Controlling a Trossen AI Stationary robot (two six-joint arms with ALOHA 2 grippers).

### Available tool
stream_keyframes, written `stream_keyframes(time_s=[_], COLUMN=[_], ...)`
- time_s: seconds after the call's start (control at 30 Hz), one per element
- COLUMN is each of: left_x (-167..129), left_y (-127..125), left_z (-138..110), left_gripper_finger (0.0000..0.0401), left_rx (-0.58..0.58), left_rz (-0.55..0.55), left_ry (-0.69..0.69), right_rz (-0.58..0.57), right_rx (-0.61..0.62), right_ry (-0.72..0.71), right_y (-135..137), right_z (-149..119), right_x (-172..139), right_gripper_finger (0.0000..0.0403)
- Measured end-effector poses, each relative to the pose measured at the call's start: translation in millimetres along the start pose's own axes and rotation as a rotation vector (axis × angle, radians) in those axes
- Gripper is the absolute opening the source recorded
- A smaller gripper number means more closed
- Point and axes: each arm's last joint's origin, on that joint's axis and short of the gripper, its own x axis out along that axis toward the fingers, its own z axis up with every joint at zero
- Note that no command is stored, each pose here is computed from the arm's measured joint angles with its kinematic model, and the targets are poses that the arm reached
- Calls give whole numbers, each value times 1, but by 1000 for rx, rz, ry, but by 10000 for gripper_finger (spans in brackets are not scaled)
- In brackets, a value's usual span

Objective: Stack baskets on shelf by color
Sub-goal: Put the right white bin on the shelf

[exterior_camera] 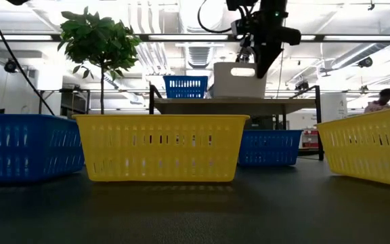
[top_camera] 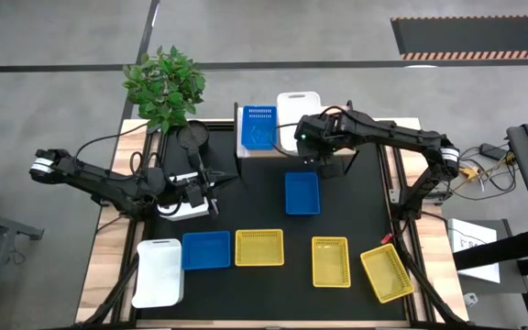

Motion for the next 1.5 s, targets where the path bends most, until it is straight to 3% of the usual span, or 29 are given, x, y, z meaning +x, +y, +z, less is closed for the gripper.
stream_keyframes(time_s=[0.43,1.17,1.3,1.5], left_x=[0,0,0,0], left_y=[0,0,0,0], left_z=[0,0,0,0], left_gripper_finger=[0,0,0,0], left_rx=[0,0,0,0], left_rz=[0,0,0,0], left_ry=[0,0,0,0], right_rz=[-1,-67,-95,-94], right_rx=[20,86,179,332], right_ry=[-2,-137,-145,-22], right_y=[-1,4,-4,-34], right_z=[-1,-38,-51,-66], right_x=[-1,-62,-68,-41], right_gripper_finger=[96,93,77,14])
